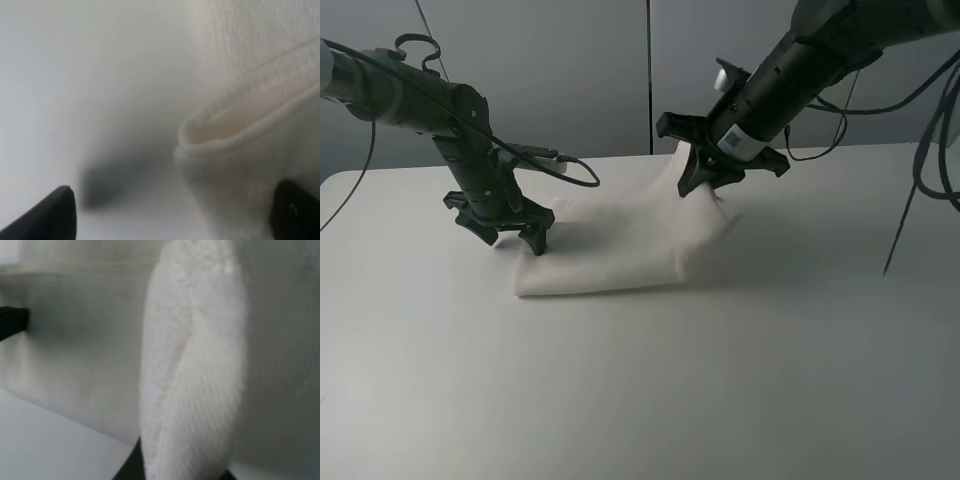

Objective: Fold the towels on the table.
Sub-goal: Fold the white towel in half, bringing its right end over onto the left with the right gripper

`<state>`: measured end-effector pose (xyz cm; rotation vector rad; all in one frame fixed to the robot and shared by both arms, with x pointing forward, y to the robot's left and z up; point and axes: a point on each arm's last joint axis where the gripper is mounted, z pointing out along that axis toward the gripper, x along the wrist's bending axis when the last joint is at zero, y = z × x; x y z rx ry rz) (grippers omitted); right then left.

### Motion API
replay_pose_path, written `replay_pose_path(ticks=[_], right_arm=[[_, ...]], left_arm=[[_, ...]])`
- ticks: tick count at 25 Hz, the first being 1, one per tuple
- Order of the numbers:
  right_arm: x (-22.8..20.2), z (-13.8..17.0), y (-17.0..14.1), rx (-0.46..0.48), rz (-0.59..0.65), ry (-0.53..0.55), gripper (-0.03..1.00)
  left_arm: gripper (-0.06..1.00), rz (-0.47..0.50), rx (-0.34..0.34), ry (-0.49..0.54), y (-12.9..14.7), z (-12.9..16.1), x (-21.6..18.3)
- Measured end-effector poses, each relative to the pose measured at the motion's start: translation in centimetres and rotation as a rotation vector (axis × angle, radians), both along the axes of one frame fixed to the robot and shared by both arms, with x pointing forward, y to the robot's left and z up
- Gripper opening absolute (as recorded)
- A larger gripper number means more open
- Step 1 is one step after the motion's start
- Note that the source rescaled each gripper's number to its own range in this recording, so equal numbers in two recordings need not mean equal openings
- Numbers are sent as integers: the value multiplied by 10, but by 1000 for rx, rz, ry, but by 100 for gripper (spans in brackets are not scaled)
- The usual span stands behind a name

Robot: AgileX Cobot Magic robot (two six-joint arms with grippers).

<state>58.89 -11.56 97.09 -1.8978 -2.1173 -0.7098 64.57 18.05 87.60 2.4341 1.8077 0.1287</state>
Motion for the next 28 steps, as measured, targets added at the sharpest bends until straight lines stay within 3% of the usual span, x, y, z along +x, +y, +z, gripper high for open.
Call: replay_pose_path(ticks=[4, 11, 19, 28], right_arm=[[-10, 3, 33, 59, 14, -51, 2], [-16, 7, 57, 137, 9, -106, 2], [-9, -26, 76, 232, -14, -30, 2], [-3, -30, 91, 282, 3, -51, 2]], left_arm=[[99, 0, 0, 0, 0, 0, 0], [99, 3, -4, 1, 0, 0, 0], [99, 3, -4, 3, 0, -1, 0], [99, -15, -1, 2, 0, -1, 0]])
